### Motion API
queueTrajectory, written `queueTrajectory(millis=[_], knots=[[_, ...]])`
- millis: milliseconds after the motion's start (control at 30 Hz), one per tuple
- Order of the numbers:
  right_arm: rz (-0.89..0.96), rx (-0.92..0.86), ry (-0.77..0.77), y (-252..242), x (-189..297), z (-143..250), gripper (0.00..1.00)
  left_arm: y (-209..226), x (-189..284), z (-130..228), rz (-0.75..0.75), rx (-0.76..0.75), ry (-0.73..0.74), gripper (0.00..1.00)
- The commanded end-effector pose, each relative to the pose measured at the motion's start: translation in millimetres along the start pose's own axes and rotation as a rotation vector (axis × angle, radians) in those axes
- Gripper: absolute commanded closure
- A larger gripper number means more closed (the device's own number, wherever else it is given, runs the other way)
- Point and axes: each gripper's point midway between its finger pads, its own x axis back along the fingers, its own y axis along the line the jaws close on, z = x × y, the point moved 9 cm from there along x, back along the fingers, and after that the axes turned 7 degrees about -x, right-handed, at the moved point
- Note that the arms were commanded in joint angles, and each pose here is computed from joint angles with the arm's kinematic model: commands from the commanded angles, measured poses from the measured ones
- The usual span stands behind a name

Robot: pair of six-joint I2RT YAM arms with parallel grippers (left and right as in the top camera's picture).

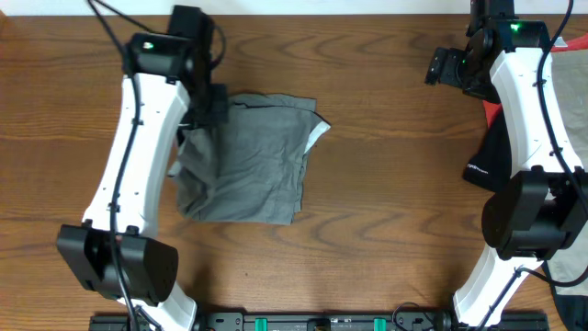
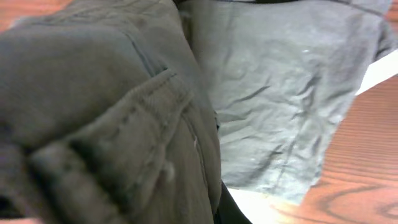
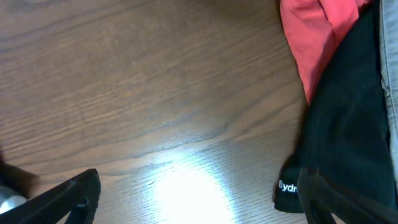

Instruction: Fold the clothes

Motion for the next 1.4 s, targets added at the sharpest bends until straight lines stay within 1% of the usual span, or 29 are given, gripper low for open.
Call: queueTrajectory(millis=[0,267,467,600,700,833,1033,1367], knots=[[0.003,-0.020,0.002,-2.9,-0.2,-0.3,0.01,-16.7,12.2,-0.9,0.027,-0.055,-0.047,0.94],[0.003,-0.020,0.002,-2.9,-0.2,-0.3,0.01,-36.8,0.8,-2.8,0.037,-0.067,-0.024,0.94],[0.003,-0.020,0.002,-2.9,-0.2,-0.3,0.01,-53.4,-18.9,-0.3,0.179,-0.074,0.042,0.94],[0.003,-0.020,0.002,-2.9,-0.2,-0.3,0.01,-60.4,-34.7,3.1,0.179,-0.065,0.088,0.94],[0.003,-0.020,0.002,-2.9,-0.2,-0.3,0.01,-69.1,-47.0,7.0,0.177,-0.085,0.119,0.94],[0.003,-0.020,0.002,-3.0,-0.2,-0.3,0.01,-83.1,-59.1,11.9,0.183,-0.120,0.118,0.94],[0.003,-0.020,0.002,-2.9,-0.2,-0.3,0.01,-98.3,-69.1,11.7,0.196,-0.118,0.082,0.94],[0.003,-0.020,0.002,-2.9,-0.2,-0.3,0.01,-103.5,-80.0,5.9,0.211,-0.098,0.027,0.94]])
